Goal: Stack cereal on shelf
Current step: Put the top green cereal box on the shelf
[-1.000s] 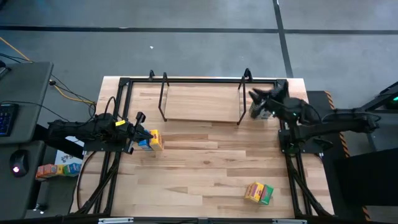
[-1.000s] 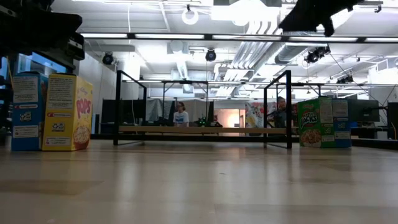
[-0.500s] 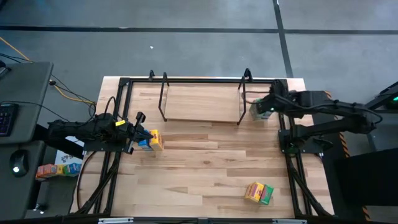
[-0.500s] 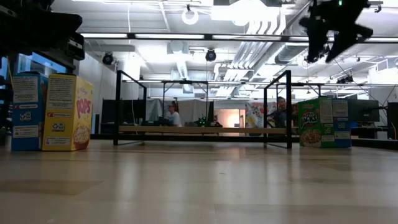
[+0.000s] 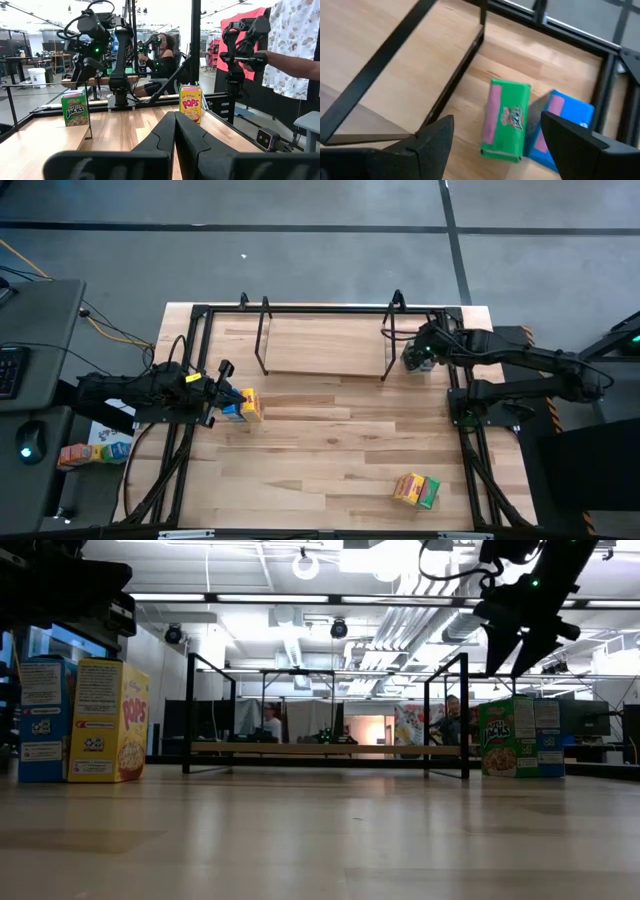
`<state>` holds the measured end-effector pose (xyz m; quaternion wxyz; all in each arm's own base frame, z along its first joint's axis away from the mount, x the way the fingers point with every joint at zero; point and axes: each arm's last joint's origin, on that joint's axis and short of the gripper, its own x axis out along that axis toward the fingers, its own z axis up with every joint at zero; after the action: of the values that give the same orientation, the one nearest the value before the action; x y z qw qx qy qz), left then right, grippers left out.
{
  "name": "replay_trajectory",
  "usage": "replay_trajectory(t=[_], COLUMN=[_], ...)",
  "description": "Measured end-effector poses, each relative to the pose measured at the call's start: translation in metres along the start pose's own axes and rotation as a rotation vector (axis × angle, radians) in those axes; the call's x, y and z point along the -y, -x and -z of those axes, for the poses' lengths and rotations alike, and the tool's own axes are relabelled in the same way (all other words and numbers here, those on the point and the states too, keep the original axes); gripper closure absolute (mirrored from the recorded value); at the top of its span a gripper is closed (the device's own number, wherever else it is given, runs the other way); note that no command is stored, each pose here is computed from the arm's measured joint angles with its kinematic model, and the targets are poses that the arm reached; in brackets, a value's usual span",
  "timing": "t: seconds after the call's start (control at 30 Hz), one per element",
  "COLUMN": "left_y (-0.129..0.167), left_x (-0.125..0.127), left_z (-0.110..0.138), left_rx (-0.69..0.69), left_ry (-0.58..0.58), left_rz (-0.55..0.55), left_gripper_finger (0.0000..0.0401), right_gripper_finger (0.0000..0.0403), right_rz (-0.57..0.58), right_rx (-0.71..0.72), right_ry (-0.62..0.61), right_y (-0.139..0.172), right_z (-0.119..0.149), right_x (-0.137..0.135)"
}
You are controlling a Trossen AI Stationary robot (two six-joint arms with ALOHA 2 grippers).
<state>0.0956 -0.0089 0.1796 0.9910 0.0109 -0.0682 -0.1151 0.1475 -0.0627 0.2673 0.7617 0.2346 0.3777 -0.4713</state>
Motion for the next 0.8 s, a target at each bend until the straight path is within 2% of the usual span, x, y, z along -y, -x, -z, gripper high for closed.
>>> replay_trajectory(t=[0.43, 0.8], left_y=[0.0, 0.0], left_x=[0.0, 0.0], left_z=[0.0001, 0.0], left_rx=[0.0, 0.0], left_ry=[0.0, 0.0], left_rz=[0.0, 0.0], left_gripper_finger=[0.0401, 0.0401], right_gripper_finger=[0.0116, 0.0116], right_rz=[0.016, -0.037], right_rx=[-0.007, -0.015], right_ry=[0.037, 0.015], right_y=[-0.0029, -0.0029], right_z=[-0.0039, -0.0051], right_x=[0.0057, 0.0031])
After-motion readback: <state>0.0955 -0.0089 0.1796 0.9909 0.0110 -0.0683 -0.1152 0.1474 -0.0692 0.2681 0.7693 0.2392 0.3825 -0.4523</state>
